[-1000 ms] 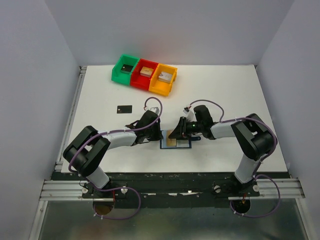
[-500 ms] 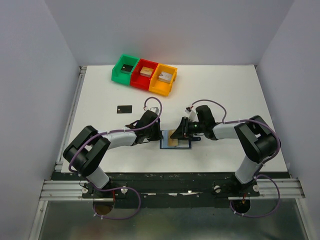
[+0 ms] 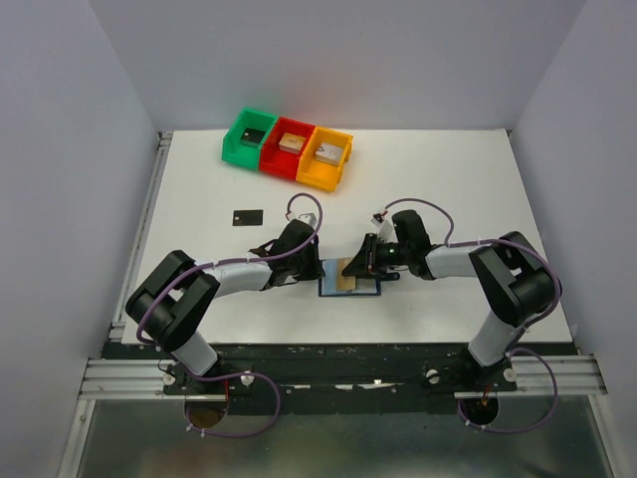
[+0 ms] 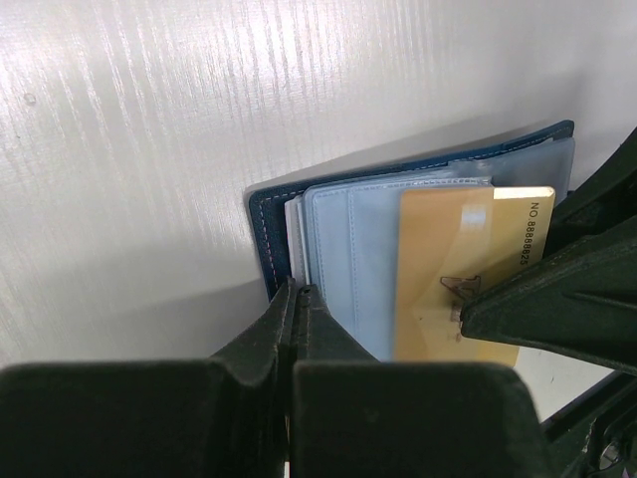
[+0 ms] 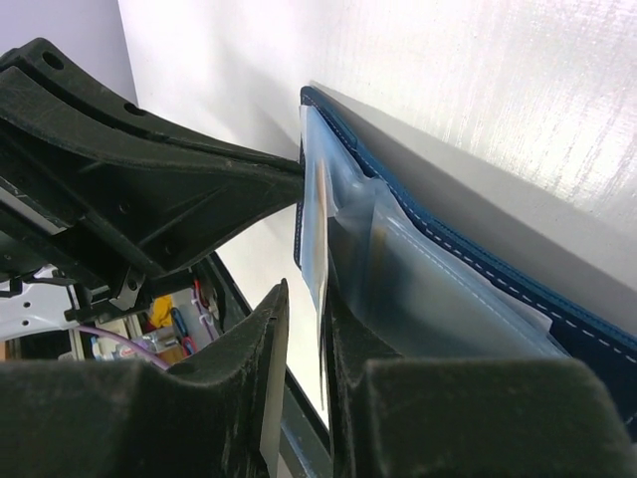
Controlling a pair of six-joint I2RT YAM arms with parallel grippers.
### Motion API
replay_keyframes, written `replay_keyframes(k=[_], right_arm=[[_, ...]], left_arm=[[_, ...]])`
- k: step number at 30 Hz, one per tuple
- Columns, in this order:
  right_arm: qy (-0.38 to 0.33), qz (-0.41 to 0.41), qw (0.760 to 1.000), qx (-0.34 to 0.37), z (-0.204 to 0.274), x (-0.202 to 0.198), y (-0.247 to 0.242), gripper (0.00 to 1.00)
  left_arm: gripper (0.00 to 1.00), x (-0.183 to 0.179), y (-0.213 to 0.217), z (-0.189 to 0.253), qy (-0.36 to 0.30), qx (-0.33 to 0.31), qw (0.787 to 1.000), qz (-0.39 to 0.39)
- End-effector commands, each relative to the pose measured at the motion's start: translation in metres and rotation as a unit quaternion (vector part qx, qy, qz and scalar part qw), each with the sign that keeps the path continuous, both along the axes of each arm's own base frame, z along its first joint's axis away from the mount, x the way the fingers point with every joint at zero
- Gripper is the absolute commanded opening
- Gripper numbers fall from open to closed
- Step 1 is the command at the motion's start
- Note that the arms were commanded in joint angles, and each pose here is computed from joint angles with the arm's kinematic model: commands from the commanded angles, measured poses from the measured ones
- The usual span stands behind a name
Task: Take the credit cards out of the card holder
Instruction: Remove the credit card from the card holder.
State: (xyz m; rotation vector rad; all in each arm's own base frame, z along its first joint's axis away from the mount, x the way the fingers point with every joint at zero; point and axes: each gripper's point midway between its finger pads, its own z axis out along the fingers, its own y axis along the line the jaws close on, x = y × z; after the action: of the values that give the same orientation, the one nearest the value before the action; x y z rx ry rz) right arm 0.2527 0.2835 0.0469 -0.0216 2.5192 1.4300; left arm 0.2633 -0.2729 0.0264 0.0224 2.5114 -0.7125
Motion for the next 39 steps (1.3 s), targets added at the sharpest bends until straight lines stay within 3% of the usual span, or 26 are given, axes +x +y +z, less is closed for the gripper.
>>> replay_keyframes(k=[1,22,26,31,39], right_arm=[[-0.013,-0.007,1.0,-0.003,0.004,0.001,-0.006,0.26],[-0.019,-0.024,1.0,-0.006,0.007,0.003,-0.02,0.18],[-0.015,-0.029,0.999,-0.018,0.004,0.004,-0.026,0.14],[-0.015,-0.044,0.998,-0.047,0.0,0.005,-0.036,0.01],[-0.043,-0.054,0.995,-0.078,0.023,0.005,-0.051,0.0]], left_arm=[[0.0,-0.022,0.022,-0.029,0.044,0.044,0.998,0.006],[0.0,-0.026,0.029,-0.029,0.045,0.051,0.998,0.013],[0.0,-0.027,0.029,-0.028,0.044,0.052,0.998,0.01],[0.0,-0.024,0.028,-0.021,0.032,0.044,0.998,0.009],[0.01,-0.015,0.013,0.011,0.001,0.024,0.999,-0.024]])
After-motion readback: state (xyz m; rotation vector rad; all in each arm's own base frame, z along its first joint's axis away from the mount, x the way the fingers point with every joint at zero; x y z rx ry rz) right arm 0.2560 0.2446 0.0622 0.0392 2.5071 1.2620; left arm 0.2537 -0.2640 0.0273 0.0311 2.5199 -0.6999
